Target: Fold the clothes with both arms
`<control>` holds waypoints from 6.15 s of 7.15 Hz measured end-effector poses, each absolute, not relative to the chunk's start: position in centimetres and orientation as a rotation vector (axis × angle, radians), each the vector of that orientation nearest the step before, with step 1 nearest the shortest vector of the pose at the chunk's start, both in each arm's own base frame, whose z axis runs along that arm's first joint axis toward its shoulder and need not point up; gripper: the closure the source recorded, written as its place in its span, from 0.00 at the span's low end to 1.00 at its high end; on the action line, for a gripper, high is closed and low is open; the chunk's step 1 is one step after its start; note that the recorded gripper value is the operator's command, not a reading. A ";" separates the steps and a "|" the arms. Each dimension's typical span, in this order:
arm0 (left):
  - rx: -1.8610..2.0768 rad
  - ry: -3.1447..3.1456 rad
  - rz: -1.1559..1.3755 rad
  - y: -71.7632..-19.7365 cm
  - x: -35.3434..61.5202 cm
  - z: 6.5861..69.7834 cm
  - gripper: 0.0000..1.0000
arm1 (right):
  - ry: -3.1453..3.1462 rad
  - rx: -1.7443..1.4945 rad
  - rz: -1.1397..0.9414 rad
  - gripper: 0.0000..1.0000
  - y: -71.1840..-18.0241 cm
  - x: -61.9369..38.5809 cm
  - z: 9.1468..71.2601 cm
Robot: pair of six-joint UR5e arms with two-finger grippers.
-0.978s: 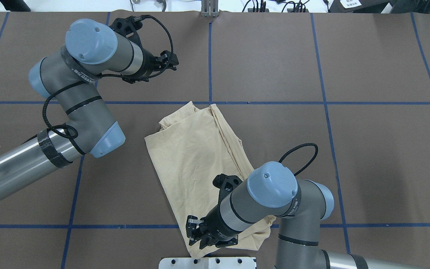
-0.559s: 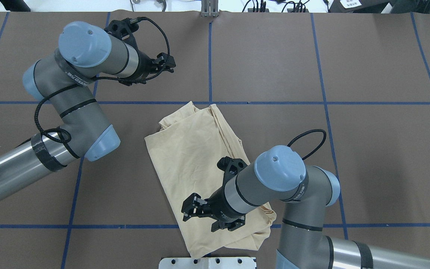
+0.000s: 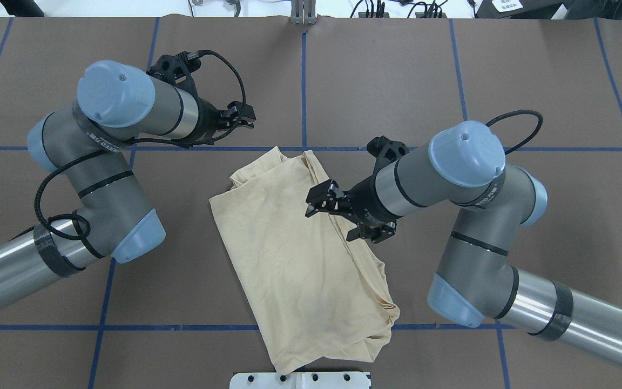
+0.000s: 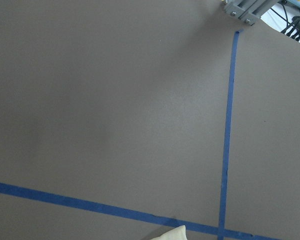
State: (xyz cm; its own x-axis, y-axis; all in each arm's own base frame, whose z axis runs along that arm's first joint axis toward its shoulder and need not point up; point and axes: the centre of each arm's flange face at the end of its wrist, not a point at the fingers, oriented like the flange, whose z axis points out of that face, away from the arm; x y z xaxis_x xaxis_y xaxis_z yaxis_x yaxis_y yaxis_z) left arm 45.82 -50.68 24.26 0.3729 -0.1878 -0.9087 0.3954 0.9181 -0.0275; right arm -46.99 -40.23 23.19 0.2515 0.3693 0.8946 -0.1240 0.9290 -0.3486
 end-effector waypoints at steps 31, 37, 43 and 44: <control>0.148 1.063 -0.263 -45.2 50.9 34.0 0.95 | -1.211 -0.034 0.491 0.00 -48.8 -41.5 26.9; 0.151 1.072 -0.275 -45.8 50.5 33.3 1.00 | -1.221 -0.033 0.495 0.00 -48.4 -40.7 26.8; 0.212 1.064 -0.367 -55.6 51.0 29.4 1.00 | -1.249 -0.026 0.486 0.00 -47.6 -39.9 25.5; 0.218 1.069 -0.373 -56.8 51.7 28.1 1.00 | -1.251 -0.025 0.485 0.00 -47.6 -39.9 25.4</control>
State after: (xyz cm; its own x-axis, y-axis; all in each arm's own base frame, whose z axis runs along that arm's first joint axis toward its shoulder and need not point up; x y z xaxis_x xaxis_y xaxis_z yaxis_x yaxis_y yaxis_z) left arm 51.70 -56.82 28.11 0.4273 -0.1919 -0.8835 0.3999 0.9165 -0.0057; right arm -39.87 -47.59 25.43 0.2272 0.3653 0.9027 -0.3386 0.8988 -0.2785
